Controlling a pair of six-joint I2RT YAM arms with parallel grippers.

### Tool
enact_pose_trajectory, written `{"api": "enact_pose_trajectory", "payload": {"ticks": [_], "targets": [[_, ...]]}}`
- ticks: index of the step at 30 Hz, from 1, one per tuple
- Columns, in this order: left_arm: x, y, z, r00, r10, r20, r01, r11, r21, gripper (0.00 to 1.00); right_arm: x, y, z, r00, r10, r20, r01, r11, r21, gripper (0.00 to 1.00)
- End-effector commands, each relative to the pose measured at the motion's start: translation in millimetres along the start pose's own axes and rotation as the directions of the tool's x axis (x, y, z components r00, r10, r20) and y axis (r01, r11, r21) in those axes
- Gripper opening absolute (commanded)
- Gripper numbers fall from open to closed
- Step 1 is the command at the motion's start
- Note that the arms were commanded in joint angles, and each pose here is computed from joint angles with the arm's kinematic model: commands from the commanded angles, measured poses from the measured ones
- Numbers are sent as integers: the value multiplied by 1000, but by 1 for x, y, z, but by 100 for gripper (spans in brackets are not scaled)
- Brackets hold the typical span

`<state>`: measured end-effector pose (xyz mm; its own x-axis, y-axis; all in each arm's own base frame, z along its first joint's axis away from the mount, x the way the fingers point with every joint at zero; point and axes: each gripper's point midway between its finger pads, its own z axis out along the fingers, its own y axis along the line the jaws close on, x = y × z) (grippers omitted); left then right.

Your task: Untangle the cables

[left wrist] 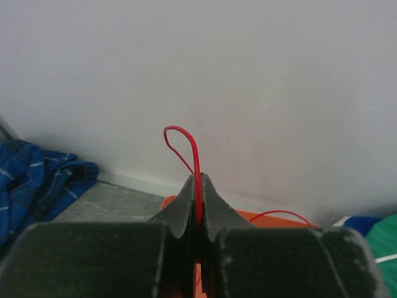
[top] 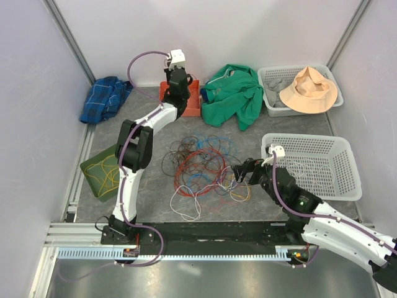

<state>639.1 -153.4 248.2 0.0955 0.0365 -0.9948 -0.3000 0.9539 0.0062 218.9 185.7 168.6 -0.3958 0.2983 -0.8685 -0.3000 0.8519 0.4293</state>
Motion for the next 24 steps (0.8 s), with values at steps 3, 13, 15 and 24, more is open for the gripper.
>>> {"api": "enact_pose_trajectory", "payload": {"ticks": [3,13,15,24], "targets": [[45,13,5,975,136,-178,-143,989,-25,2,5,4,4,1000,5,-15,-6,1000,-15,98],[82,-31,8,955,41,-295,-1,991,132,2,5,3,6,1000,5,-20,-5,1000,-4,98],[88,-38,6,946,30,-322,23,987,160,2,6,3,7,1000,3,-23,-3,1000,-2,98],[113,-56,-14,910,-26,-414,131,965,226,2,13,6,11,999,11,-43,-12,1000,-13,98]]}}
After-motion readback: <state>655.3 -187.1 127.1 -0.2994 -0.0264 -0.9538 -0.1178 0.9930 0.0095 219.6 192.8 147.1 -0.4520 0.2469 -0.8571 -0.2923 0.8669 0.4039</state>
